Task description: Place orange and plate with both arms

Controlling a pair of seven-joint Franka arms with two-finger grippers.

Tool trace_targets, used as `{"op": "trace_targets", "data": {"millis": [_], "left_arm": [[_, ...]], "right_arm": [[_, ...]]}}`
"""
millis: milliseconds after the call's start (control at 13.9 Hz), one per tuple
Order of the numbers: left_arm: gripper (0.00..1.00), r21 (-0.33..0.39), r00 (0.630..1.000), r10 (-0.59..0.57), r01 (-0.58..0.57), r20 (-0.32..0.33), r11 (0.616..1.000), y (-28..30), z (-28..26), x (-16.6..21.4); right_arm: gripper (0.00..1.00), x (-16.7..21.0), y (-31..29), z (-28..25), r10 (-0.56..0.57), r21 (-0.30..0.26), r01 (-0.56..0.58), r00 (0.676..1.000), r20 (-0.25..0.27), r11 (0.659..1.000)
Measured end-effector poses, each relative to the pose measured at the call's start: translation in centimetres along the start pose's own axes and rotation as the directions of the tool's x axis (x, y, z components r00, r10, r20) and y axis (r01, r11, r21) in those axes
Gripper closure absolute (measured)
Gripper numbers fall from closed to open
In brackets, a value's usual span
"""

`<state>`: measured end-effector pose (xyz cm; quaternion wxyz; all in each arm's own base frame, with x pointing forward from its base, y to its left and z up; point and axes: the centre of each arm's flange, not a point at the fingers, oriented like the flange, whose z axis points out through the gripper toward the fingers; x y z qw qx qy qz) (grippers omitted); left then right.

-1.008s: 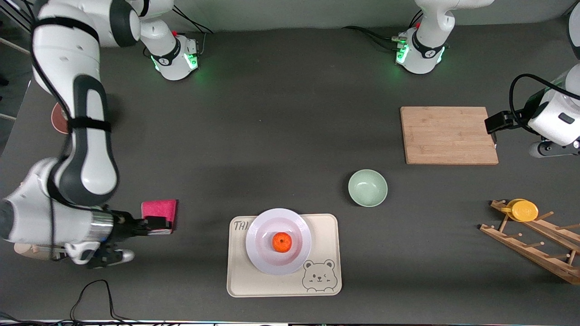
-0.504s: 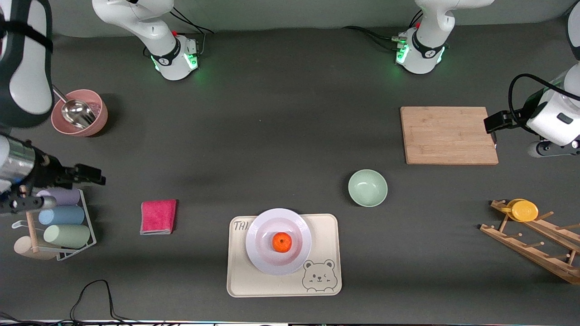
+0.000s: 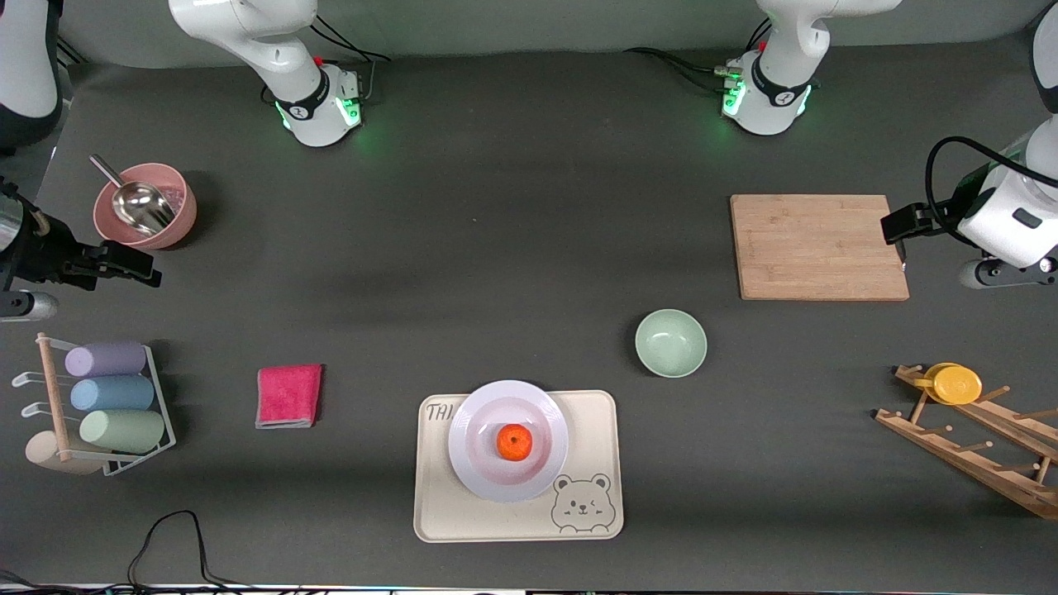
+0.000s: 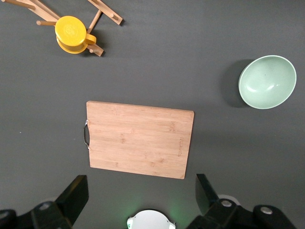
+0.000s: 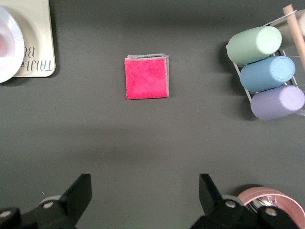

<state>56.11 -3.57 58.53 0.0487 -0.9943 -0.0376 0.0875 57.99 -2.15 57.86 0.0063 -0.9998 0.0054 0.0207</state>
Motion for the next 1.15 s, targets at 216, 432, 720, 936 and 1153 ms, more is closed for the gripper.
{"op": "trace_targets", "data": {"millis": [216,432,720,936,1153], "left_arm": [[0.0,0.0,1.0,-0.001,0.001,0.0,1.0,0.0,0.0,0.0],[0.0,-0.001,1.0,-0.015,0.015,-0.001,1.0,-0.5,0.0,0.1],[0.0,-0.008,0.999,-0.046,0.046,-0.02,0.999,-1.0,-0.8,0.1],[0.0,-0.037,0.998,-0.048,0.046,-0.048,0.998,-0.9,-1.9,0.1],[0.0,-0.046,0.996,-0.049,0.046,-0.073,0.998,-0.9,-2.8,0.0]], "right_arm": [[0.0,-0.2,-0.6,0.0,0.016,-0.009,-0.016,1.0,0.011,1.0],[0.0,-0.2,-0.3,0.1,0.02,-0.01,-0.02,1.0,0.014,1.0],[0.0,-0.2,-0.2,0.1,0.02,-0.01,-0.019,1.0,0.015,1.0],[0.0,-0.2,-0.2,0.1,0.021,-0.01,-0.021,1.0,0.015,1.0],[0.0,-0.3,-0.2,0.2,0.021,-0.01,-0.021,1.0,0.016,1.0]]}}
